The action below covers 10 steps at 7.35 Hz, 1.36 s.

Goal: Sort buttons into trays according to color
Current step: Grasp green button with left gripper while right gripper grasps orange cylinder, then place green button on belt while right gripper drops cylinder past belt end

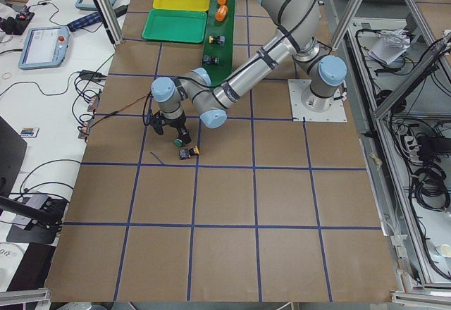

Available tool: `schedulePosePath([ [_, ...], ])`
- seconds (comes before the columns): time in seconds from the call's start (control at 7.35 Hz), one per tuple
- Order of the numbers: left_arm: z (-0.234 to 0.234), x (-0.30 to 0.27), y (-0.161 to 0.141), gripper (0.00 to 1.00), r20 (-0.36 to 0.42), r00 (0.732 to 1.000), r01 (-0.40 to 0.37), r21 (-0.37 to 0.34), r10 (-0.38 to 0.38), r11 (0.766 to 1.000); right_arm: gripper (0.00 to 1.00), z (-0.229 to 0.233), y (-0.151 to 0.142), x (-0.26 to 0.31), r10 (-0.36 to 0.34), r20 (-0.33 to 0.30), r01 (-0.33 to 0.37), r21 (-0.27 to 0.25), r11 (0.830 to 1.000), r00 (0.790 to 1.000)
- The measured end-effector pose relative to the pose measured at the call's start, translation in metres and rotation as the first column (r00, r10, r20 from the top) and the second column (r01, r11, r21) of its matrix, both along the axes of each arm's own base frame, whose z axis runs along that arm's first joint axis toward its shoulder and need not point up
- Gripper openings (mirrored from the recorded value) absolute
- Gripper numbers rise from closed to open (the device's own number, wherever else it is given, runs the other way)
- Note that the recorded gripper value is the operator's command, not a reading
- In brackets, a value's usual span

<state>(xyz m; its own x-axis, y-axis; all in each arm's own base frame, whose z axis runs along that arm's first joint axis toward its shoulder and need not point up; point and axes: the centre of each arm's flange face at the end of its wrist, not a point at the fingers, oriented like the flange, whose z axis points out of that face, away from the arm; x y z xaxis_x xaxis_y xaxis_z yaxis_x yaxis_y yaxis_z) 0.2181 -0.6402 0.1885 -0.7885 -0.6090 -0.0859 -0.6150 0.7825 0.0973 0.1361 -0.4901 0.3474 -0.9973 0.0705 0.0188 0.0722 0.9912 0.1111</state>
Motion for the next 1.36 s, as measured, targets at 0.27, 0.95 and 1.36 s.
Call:
schedulePosePath([
  [0.27,-0.011,0.0,0.001,0.72,-0.004,0.996,-0.094,0.024,0.094,0.995,0.88,-0.019,0.011,0.015,0.032,-0.006,-0.032,-0.011,0.999,0.999],
  [0.95,-0.006,-0.01,-0.001,0.0,-0.053,0.996,-0.073,0.022,0.074,0.997,0.87,-0.048,0.026,0.031,0.069,-0.011,-0.069,-0.035,0.997,0.998],
  [1.36,0.047,-0.062,0.021,0.0,-0.103,0.982,0.158,0.02,-0.155,0.987,0.88,-0.047,0.024,0.027,0.081,-0.01,-0.082,-0.053,0.995,0.997],
])
